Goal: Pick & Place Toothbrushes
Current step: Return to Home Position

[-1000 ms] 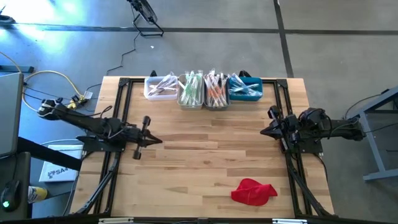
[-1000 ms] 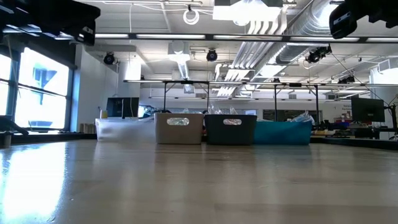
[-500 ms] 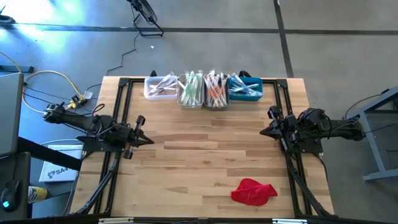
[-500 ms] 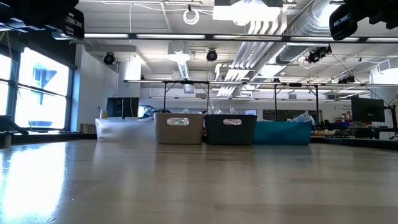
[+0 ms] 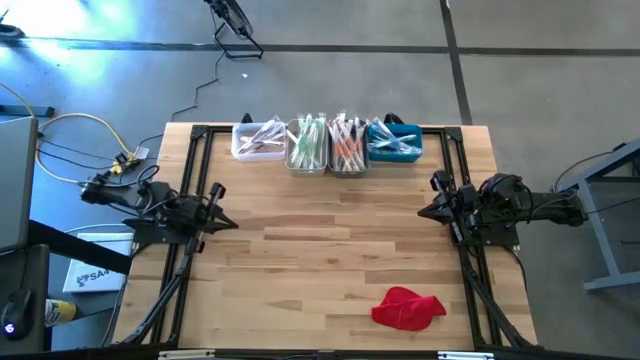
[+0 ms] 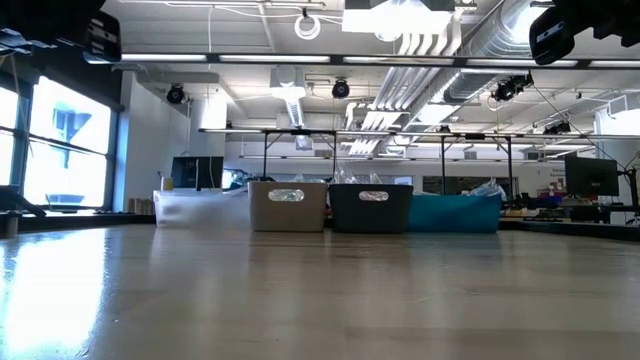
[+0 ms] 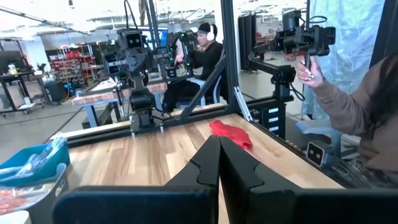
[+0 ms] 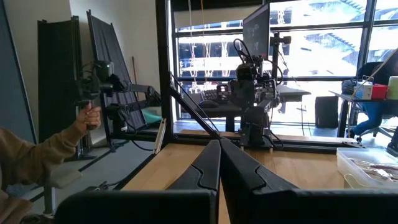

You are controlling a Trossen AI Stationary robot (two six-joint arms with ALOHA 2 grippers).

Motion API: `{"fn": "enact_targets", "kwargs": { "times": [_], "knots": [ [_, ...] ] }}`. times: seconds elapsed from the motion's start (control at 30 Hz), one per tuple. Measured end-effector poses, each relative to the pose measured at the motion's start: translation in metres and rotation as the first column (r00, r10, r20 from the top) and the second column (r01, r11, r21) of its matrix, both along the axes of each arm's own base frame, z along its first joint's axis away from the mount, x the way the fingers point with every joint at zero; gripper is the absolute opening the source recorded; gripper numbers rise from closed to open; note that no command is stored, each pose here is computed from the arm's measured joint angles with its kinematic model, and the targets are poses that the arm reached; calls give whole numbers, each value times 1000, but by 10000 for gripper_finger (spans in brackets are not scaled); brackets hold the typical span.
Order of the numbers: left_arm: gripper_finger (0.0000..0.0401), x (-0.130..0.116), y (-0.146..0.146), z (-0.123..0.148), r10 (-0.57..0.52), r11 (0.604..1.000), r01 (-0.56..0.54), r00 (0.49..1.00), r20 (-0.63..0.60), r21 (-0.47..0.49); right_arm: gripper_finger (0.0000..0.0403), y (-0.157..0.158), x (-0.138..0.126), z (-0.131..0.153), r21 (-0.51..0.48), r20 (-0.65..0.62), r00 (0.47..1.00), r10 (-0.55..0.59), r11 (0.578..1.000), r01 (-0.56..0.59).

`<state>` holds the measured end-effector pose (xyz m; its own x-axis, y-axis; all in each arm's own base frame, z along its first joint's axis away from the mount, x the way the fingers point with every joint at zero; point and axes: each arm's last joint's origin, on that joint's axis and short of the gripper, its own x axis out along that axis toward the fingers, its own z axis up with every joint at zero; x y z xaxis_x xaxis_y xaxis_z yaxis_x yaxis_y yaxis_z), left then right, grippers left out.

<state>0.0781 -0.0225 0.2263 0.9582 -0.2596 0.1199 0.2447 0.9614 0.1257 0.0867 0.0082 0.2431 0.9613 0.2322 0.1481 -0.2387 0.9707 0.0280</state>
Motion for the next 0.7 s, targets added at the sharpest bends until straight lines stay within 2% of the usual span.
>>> {"fn": "enact_targets", "kwargs": {
  "times": [0.37,0.57,0.7],
  "knots": [
    [0,-2,0,-2,-1,1000,1,1000,-14,19,2,0,0,0,0,1,1000,0,1000,0],
    [0,-3,-3,0,-109,991,107,994,28,76,2,0,0,0,7,-1,1000,1,1000,-1],
    [0,-1,-3,-4,-113,990,110,993,35,83,2,0,0,0,7,0,1000,1,1000,-1]
  ]
}}
